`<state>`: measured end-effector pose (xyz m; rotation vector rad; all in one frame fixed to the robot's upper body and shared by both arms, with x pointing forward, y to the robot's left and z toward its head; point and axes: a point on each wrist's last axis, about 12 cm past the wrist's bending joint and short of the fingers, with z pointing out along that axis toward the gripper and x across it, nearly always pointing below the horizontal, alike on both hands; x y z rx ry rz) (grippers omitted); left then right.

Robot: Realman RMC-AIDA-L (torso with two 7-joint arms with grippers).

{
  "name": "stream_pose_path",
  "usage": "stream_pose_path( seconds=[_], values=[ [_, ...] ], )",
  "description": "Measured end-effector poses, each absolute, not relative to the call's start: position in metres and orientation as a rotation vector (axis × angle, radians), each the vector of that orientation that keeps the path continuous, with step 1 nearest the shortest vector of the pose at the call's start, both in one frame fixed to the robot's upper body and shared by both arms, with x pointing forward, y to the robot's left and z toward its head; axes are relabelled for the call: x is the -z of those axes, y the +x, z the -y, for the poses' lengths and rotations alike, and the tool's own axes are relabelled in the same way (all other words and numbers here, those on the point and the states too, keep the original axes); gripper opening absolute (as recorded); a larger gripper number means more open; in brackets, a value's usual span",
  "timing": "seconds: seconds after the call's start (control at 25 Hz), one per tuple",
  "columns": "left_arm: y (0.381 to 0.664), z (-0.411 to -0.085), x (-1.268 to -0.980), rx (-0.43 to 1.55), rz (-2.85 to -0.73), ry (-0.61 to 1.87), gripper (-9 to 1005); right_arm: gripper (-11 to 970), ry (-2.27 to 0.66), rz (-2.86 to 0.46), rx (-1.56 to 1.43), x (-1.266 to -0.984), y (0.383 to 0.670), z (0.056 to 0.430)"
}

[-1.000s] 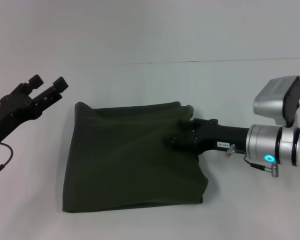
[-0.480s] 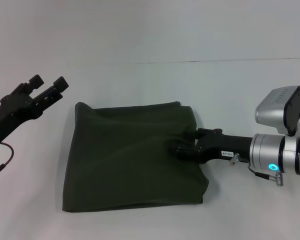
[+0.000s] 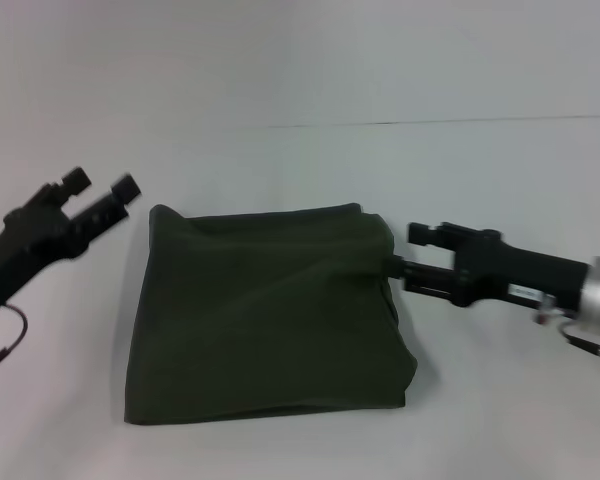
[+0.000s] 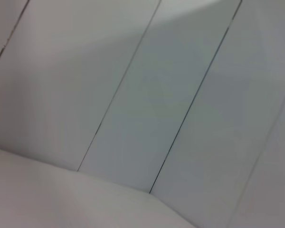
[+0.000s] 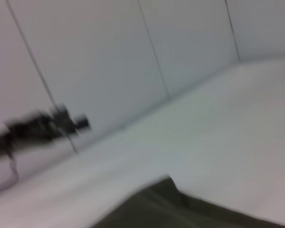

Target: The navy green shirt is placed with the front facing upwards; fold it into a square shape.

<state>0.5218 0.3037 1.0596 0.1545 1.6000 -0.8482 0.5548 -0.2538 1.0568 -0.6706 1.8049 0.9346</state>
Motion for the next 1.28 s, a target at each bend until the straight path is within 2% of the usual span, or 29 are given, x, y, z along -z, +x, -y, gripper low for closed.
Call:
stream_pose_path(
  seconds=[0.28,0.6,0.84,1.28],
  values=[
    [0.492,-0.304,-1.05,0.797,-1.63,0.464,941,778,-0.75,-1.679,-0.973,-1.063,0.508,0.29],
    [0.461,-0.304,-1.033,0.811,-1.713,0.695,934,780,-0.841,-1.646,-0.918,-1.038,0.463,0.299],
    [0.444,-0.312,-1.026,0.727,-1.688,0.714,934,779,-0.848,-1.715,-0.899,-1.022,0.451,0.299],
    [0.434,-0.314,-1.025,0.74,-1.679,0.725,934,779,-0.844,-1.724,-0.866,-1.02,0.454,0.299]
  ],
)
